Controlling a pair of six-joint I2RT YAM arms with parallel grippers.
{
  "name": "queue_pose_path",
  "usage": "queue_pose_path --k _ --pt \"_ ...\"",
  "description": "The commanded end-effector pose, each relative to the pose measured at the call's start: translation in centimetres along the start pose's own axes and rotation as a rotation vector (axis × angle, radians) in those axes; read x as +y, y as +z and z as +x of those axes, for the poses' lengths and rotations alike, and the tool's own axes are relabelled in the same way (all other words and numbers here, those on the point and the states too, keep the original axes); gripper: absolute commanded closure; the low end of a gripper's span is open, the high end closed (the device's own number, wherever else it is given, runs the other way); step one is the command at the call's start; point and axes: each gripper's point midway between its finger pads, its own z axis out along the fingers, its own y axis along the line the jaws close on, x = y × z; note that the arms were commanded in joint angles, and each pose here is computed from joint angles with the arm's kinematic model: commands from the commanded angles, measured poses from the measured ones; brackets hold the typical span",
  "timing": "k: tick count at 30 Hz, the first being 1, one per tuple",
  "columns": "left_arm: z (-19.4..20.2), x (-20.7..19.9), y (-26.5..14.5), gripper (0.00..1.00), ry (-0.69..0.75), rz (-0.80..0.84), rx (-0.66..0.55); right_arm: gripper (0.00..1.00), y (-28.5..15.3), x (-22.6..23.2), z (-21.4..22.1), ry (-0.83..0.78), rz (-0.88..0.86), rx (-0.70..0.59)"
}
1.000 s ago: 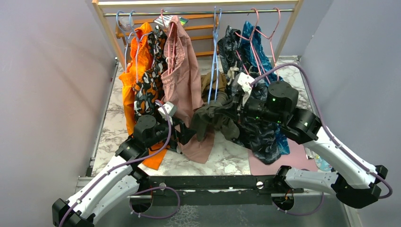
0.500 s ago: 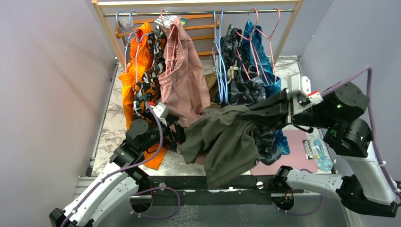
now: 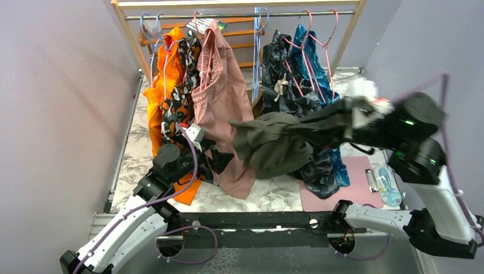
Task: Place the shorts on the hanger
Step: Adjust the shorts at the center of the board.
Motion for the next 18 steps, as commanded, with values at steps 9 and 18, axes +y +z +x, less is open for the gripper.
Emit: queue_pose_path --k 9,18 --pt "-0.7 0.6 0.0 0.02 0.008 -0.027 -0.036 0.99 -1.8 2.5 5.7 0.09 -0.042 0.058" --pt "-0.5 0.7 0.2 0.02 -0.002 -0.031 -0.025 0.99 -0.2 1.6 13.6 0.175 -0.015 0.212"
